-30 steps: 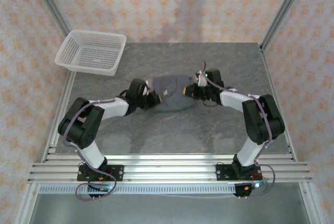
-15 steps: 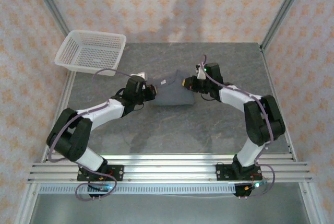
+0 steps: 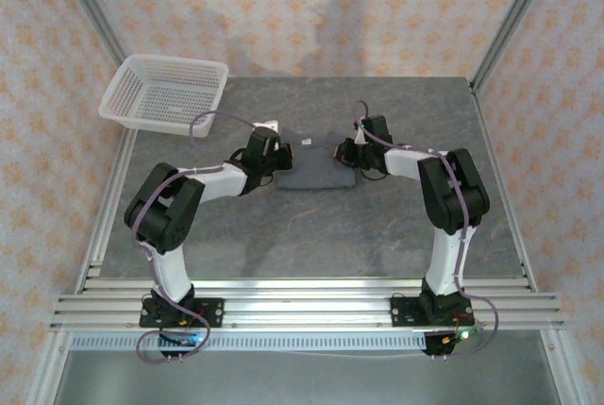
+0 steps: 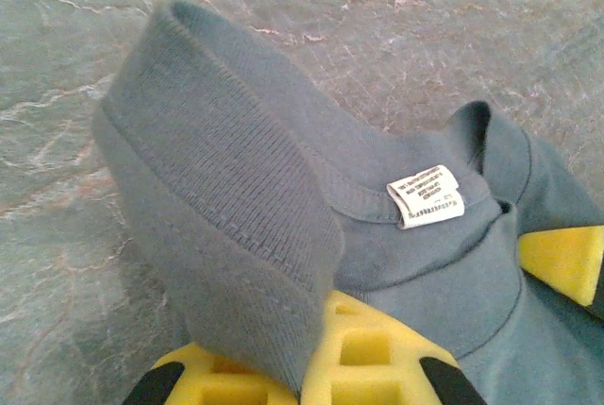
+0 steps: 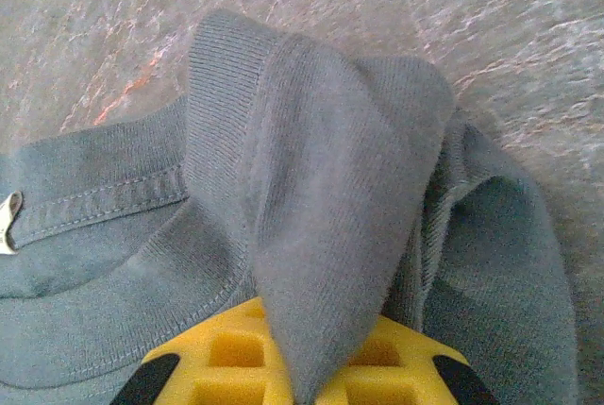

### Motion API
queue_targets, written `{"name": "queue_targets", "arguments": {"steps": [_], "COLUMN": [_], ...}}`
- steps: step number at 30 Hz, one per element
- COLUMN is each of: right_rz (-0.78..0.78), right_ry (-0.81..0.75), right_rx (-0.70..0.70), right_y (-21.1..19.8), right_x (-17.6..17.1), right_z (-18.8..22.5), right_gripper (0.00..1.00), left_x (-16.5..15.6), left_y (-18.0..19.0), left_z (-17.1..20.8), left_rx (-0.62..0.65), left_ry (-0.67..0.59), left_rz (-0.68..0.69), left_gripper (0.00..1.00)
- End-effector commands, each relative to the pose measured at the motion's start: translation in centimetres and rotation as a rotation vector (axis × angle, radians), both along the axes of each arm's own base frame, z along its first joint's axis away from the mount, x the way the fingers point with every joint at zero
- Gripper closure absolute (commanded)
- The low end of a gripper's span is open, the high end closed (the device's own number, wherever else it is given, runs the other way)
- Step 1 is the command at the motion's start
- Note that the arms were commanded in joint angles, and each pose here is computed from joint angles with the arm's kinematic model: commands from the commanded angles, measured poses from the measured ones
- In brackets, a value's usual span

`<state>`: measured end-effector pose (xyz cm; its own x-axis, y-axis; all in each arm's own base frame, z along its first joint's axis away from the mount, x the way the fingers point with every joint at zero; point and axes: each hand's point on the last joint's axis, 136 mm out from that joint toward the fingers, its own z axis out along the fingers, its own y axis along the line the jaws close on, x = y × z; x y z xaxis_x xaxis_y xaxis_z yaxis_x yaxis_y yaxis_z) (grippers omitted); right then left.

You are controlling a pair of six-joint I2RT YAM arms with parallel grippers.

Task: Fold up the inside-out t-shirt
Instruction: Fold the T-shirt at the center of the table.

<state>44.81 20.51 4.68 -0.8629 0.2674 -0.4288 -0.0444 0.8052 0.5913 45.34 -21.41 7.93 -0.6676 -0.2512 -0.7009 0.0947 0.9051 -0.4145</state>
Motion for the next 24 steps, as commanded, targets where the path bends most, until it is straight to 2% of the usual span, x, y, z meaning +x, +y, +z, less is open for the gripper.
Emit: {"name": "queue_targets", "arguments": {"steps": [1,3,4,7,10,12,15,18,21,24], "right_rz": [-0.066,-0.099,-0.112,-0.129,-0.171,-0.197,-0.218,-0.206,-0.126,-0.080], "right_ry": [0.003,0.003,0.010,0.034,0.001,-0.074,-0.156,-0.211,-0.231,-0.206], "right_rx": [-0.064,-0.068,-0.071,-0.074,-0.072,-0.076,-0.079,-0.070,-0.066,-0.095], "right_y": [-2.1,-2.8,-3.1,-3.6,-4.5,-5.2,-6.0,-5.7,-2.9,-0.9], "right_x": [-0.7,-1.5,-1.8,-2.6,-2.7,-2.8,-3.7,-4.9,-6.3,-7.4], "right_z": [-0.7,-1.1,-1.5,-2.3,-0.6,2.2,6.0,8.2,8.8,7.0], "right_gripper": [0.98,0.94,0.91,0.82,0.69,0.62,0.61,0.60,0.61,0.65], "left_x": [1.2,1.2,1.1,0.9,0.6,0.1,-1.3,-2.9,-4.6,-5.8], "left_y": [-0.5,-0.6,-0.7,-1.2,-1.3,-1.1,-0.2,0.2,-1.2,-3.1], "left_z": [0.4,-0.1,-1.6,-2.6,-1.0,2.3,5.8,7.7,7.6,6.2], "left_rx": [-0.008,-0.008,-0.003,-0.026,-0.058,-0.076,-0.068,-0.060,-0.065,-0.055], "left_ry": [-0.032,-0.016,0.015,0.042,0.026,-0.018,-0.046,-0.050,-0.024,0.008], "left_rz": [-0.012,-0.012,-0.016,-0.030,-0.034,-0.036,-0.036,-0.048,-0.100,-0.139], "left_gripper": [1.00,1.00,1.00,0.90,0.76,0.66,0.57,0.56,0.58,0.61]}}
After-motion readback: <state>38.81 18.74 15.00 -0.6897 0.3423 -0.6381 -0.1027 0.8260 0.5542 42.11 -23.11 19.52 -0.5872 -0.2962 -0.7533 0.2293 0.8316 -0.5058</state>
